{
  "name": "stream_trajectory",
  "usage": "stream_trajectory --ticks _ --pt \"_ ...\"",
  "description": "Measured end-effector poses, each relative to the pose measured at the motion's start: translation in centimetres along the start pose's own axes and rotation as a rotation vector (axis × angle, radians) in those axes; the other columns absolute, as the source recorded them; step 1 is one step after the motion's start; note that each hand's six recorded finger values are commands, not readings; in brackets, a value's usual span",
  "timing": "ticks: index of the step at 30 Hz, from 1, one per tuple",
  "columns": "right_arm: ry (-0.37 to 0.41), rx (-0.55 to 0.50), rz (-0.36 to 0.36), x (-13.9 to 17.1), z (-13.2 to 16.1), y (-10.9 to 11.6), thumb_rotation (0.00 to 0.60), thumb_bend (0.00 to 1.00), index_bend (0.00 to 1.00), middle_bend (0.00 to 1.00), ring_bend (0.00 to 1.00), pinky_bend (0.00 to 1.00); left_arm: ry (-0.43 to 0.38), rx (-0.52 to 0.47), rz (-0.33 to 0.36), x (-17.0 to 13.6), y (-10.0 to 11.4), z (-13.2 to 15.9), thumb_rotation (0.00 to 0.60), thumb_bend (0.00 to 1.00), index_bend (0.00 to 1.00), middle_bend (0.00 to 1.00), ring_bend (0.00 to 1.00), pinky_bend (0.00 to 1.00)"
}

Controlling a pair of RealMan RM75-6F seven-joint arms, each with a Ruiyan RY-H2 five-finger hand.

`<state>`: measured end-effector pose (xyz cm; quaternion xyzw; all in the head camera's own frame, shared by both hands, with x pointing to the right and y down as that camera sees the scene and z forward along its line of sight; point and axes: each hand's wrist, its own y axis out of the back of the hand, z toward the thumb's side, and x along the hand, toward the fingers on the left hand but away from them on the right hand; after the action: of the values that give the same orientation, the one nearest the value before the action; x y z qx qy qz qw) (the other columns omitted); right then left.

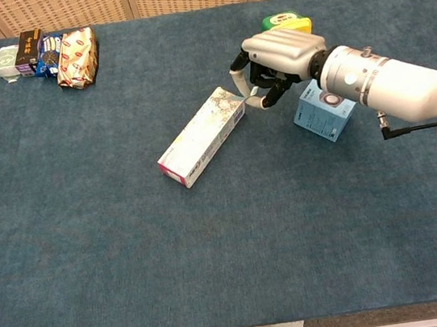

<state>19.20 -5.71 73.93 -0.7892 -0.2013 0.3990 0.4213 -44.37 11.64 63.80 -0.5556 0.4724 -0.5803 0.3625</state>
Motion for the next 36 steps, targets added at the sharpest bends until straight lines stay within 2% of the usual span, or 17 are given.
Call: stream_trajectory --ticks 19,36 --pt "-0.013 -0.131 0.025 -4.9 3.2 -2.5 0.600 0.34 0.63 0.96 1.00 1.00 0.010 -0.009 -0.004 -0.3 -0.1 -0.9 0.600 0.19 0.16 0.26 0.26 0.28" --pt "-0.007 -0.163 0.040 -5.8 4.2 -3.3 0.600 0.34 0.63 0.96 1.00 1.00 0.028 -0.018 -0.011 -0.3 -0.4 -1.4 0.600 0.18 0.15 0.25 0.26 0.28"
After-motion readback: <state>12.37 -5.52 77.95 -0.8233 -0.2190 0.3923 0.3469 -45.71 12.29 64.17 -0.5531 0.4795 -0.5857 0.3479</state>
